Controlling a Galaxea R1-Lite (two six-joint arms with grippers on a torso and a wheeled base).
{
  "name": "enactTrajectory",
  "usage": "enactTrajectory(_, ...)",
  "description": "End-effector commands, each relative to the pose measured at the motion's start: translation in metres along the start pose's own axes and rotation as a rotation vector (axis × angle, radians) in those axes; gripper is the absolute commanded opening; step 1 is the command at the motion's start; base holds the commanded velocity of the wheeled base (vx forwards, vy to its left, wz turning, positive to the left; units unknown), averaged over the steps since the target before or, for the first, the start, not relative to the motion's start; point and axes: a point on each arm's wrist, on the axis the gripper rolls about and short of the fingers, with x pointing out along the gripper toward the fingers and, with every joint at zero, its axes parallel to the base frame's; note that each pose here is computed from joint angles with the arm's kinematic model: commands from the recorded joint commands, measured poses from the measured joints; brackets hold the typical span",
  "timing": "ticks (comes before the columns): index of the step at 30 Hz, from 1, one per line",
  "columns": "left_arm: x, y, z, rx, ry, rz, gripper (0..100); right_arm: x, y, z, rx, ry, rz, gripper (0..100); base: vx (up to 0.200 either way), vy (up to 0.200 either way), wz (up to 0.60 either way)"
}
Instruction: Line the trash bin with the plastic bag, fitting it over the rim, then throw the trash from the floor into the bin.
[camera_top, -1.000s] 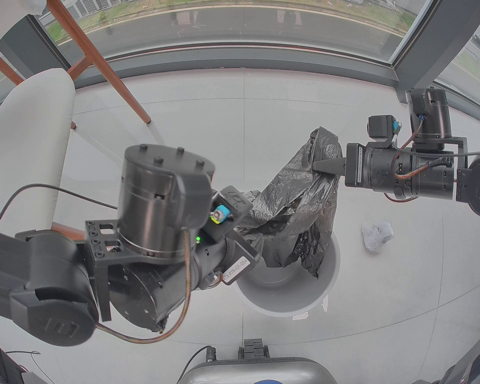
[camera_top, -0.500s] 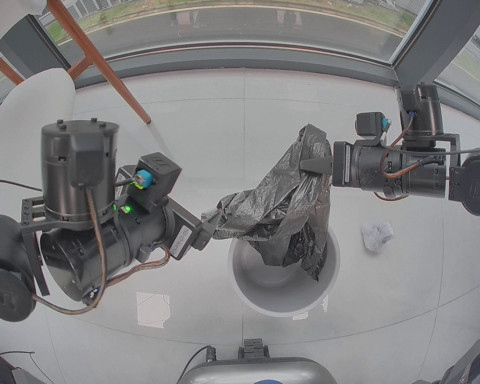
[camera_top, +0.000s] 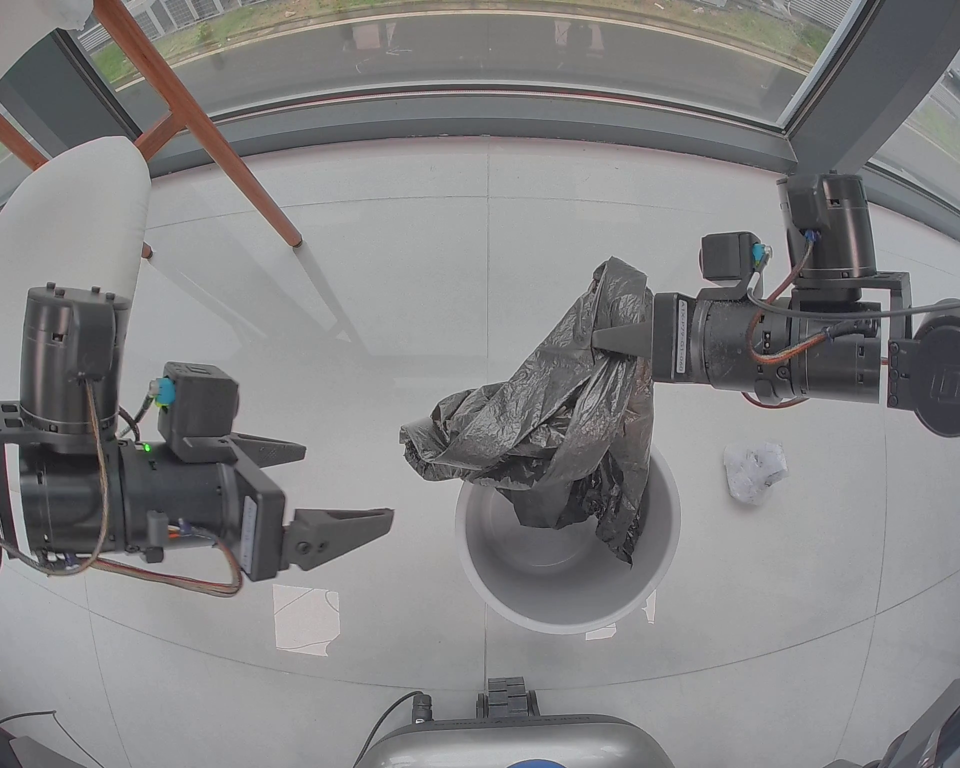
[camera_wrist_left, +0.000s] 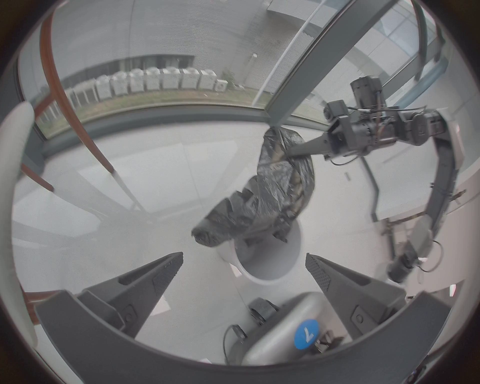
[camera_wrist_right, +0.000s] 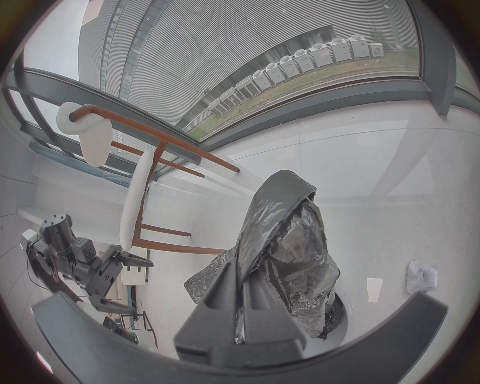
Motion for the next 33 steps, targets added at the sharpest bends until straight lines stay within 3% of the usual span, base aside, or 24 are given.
enactTrajectory(1, -0.006, 0.051, -0.025, -0.006, -0.018, -0.141, 100, 0.005, 0.0, -0.002, 0.0, 0.0, -0.033, 0, 0.0, 0.0, 0.0)
enactTrajectory(9, 0.056, 0.08, -0.01, 0.113, -0.247, -0.154, 100, 0.003, 0.003, 0.004, -0.007, -0.028, -0.051, 0, 0.0, 0.0, 0.0)
enactTrajectory(13, 0.081, 0.067, -0.012, 0.099, -0.247, -0.226, 100, 0.002, 0.004, 0.008, -0.008, -0.043, -0.063, 0, 0.0, 0.0, 0.0)
enactTrajectory(21, 0.113, 0.057, -0.001, 0.131, -0.274, -0.278, 100, 0.001, 0.004, 0.008, -0.006, -0.05, -0.08, 0, 0.0, 0.0, 0.0)
enactTrajectory(33, 0.119, 0.053, 0.005, 0.108, -0.281, -0.296, 100, 0.002, 0.007, 0.007, -0.009, -0.049, -0.078, 0, 0.0, 0.0, 0.0)
